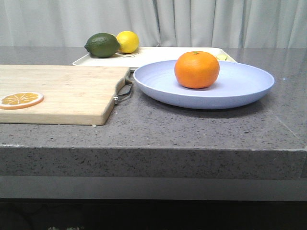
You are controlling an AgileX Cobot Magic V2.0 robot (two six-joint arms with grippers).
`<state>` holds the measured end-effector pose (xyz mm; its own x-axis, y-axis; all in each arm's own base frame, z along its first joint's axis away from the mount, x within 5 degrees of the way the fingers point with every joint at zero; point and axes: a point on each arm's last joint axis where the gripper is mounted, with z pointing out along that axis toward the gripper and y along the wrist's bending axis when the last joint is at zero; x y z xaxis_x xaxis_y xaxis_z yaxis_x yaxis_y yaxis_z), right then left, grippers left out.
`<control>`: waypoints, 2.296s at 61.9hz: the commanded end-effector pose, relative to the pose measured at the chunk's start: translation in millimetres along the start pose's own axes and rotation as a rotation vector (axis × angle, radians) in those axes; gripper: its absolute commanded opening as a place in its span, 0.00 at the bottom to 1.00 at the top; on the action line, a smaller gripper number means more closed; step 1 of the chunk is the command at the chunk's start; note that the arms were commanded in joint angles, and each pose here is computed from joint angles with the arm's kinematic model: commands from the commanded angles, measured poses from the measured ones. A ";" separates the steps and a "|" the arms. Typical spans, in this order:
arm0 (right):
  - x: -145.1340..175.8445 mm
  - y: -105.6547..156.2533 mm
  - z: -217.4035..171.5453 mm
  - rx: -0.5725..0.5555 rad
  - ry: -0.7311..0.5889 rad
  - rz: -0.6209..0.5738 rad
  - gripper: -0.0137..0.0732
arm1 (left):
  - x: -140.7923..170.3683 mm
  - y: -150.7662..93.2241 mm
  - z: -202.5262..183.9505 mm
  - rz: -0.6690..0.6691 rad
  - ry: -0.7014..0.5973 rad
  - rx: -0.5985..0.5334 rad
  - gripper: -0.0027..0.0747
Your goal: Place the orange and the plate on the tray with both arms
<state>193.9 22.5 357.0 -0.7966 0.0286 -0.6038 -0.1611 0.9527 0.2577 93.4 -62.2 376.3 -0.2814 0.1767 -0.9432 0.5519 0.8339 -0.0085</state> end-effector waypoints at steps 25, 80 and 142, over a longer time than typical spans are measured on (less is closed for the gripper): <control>-78.2 -8.3 62.9 -0.100 0.062 0.049 0.63 | -14.5 -0.1 -4.0 -0.014 -0.106 0.002 0.82; -96.0 -31.1 158.5 -0.180 0.237 0.131 0.60 | -18.5 0.2 -4.5 -0.008 -0.151 -0.001 0.82; -110.1 -23.6 141.9 -0.211 0.240 0.097 0.08 | -18.7 0.2 -4.5 -0.008 -0.153 -0.001 0.82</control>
<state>372.7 36.0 268.4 -0.9580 0.0201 -0.2859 -0.1148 0.8871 0.4470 94.4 -62.9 380.1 -0.2472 0.1539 -0.9567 0.5522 0.8337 -0.0086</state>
